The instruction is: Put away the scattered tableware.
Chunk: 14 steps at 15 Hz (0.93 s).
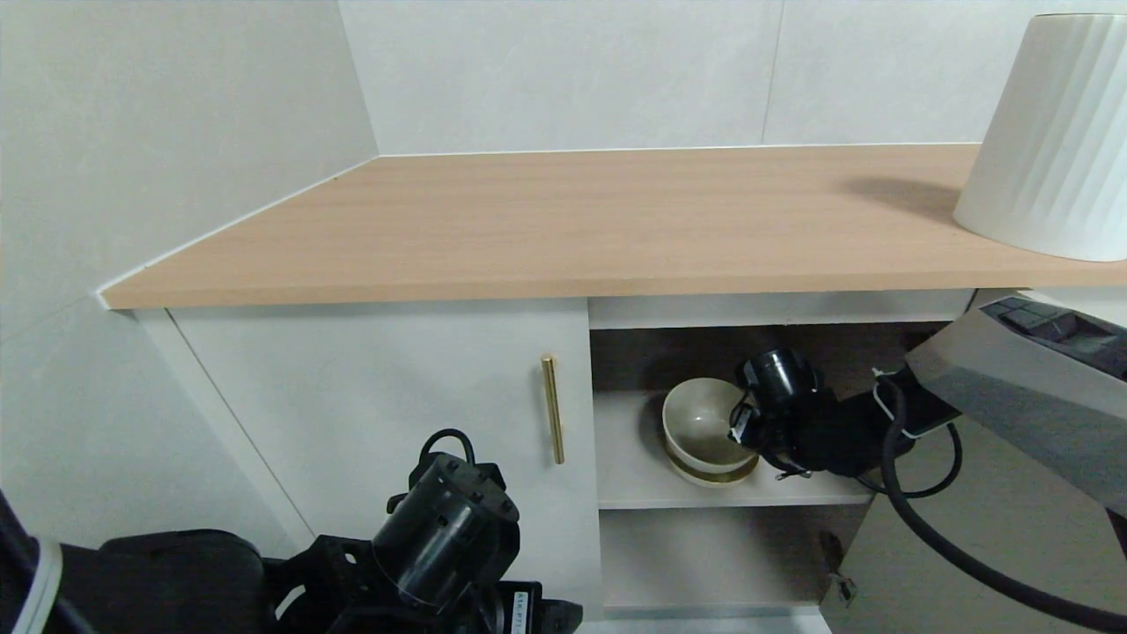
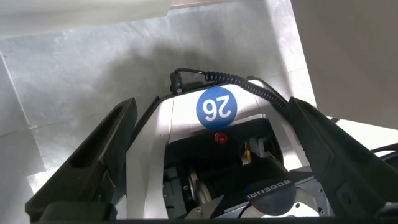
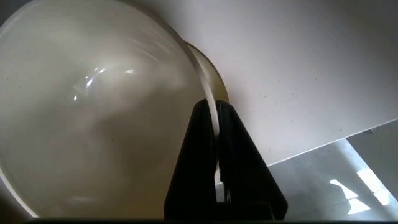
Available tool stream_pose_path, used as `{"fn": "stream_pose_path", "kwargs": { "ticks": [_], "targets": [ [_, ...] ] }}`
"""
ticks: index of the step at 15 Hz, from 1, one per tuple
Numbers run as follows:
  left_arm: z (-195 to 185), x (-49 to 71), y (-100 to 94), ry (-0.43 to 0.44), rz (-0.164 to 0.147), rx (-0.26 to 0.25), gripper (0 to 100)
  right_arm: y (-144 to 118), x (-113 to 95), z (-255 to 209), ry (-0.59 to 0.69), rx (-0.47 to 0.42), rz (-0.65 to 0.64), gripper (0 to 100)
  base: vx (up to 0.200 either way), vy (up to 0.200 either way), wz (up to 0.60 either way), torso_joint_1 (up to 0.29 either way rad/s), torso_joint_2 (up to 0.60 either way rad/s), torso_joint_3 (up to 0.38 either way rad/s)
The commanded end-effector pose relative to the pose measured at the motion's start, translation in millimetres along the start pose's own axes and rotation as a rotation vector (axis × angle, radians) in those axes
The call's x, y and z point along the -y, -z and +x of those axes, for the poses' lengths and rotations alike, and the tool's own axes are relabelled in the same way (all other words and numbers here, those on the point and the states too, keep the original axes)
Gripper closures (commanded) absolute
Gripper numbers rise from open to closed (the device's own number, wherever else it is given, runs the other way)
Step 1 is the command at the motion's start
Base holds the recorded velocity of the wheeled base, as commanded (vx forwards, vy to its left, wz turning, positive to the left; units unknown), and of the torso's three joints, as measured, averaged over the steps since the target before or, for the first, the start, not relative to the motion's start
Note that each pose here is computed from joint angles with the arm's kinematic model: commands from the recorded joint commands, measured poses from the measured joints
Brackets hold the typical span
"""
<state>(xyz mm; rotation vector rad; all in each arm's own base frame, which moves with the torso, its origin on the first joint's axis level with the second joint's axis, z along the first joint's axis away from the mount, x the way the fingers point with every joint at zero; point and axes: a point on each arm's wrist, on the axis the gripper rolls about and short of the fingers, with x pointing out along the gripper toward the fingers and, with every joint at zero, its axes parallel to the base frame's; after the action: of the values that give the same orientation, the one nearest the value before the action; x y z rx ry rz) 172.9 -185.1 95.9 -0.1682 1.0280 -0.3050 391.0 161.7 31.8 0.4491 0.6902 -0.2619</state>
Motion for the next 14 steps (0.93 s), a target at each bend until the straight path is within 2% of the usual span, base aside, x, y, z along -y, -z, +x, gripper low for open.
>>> {"fn": "stream_pose_path", "kwargs": {
  "ticks": [1, 2, 3, 8, 10, 11, 12, 14],
  "targets": [
    [0.6, 0.2, 0.0, -0.002, 0.000, -0.001, 0, 0.8, 0.1, 0.6, 0.001, -0.002, -0.001, 100, 0.000, 0.000, 0.00, 0.000, 0.00, 0.000],
    [0.6, 0.2, 0.0, -0.002, 0.001, -0.001, 0, 0.8, 0.1, 0.6, 0.001, -0.002, -0.001, 100, 0.000, 0.000, 0.00, 0.000, 0.00, 0.000],
    [0.6, 0.3, -0.2, -0.001, -0.001, 0.000, 0, 1.1, 0.4, 0.6, 0.002, -0.003, -0.002, 0, 0.000, 0.000, 0.00, 0.000, 0.00, 0.000],
    [-0.6, 0.1, -1.5, 0.001, -0.003, 0.008, 0, -0.8, 1.0, -3.7, 0.000, -0.001, -0.001, 0, 0.000, 0.000, 0.00, 0.000, 0.00, 0.000],
    [-6.4, -1.8, -5.6, -0.007, -0.008, 0.046, 0, -7.7, 2.2, -23.3, -0.017, 0.002, -0.011, 0, 0.000, 0.000, 0.00, 0.000, 0.00, 0.000],
    [-11.1, -3.8, -8.5, -0.019, -0.004, 0.077, 0, -10.5, 3.4, -46.7, -0.043, 0.001, -0.063, 0, 0.000, 0.000, 0.00, 0.000, 0.00, 0.000],
    [-19.7, -9.9, -12.1, -0.041, 0.018, 0.119, 0, -5.9, 12.5, -75.0, -0.088, -0.039, -0.183, 0, 0.000, 0.000, 0.00, 0.000, 0.00, 0.000],
    [-37.6, -28.0, -12.1, -0.071, 0.052, 0.164, 0, 2.8, 32.1, -102.9, -0.168, -0.115, -0.355, 0, 0.000, 0.000, 0.00, 0.000, 0.00, 0.000]
  ]
}}
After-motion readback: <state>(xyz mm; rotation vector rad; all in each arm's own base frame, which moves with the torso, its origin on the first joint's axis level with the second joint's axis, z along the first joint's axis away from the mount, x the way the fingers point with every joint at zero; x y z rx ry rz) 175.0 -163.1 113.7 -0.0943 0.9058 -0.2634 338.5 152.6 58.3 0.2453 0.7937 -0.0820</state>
